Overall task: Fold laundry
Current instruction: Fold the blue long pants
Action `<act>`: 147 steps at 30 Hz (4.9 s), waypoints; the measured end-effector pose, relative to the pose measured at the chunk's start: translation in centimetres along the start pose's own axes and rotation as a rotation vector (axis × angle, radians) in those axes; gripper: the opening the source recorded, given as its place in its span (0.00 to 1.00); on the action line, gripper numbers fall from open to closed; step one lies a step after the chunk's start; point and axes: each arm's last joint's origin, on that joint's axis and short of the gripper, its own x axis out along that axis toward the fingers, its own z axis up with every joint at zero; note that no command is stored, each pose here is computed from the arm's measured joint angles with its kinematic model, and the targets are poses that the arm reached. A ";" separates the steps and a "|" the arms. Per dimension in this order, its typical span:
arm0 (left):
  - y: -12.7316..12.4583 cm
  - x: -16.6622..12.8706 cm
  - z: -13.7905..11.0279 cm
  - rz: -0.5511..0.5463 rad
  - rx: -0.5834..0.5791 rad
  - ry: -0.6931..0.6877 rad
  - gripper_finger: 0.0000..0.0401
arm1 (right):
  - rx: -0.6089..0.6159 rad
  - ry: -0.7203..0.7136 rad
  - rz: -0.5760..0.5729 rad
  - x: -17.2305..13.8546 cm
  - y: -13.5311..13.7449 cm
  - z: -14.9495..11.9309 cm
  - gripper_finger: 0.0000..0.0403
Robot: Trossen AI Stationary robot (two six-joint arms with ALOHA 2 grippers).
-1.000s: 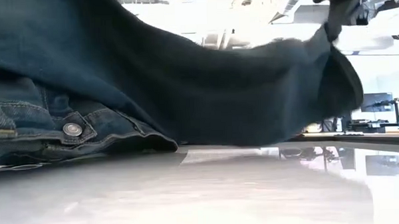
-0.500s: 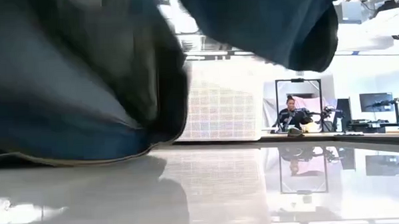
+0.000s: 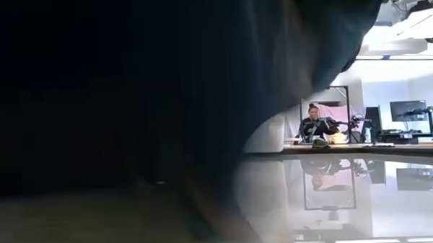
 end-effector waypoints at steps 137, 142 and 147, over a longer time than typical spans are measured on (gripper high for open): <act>-2.1 8.5 -20.1 0.480 -0.330 0.969 0.00 | -0.403 1.032 -0.856 26.8 -8.2 -14.2 0.05; -3.9 4.5 -16.2 0.598 -0.359 0.673 0.00 | -0.398 0.952 -0.986 24.2 -8.0 -13.0 0.08; -7.8 3.2 -13.2 0.517 -0.469 0.320 0.00 | -0.375 0.791 -0.909 22.2 -7.0 -11.8 0.06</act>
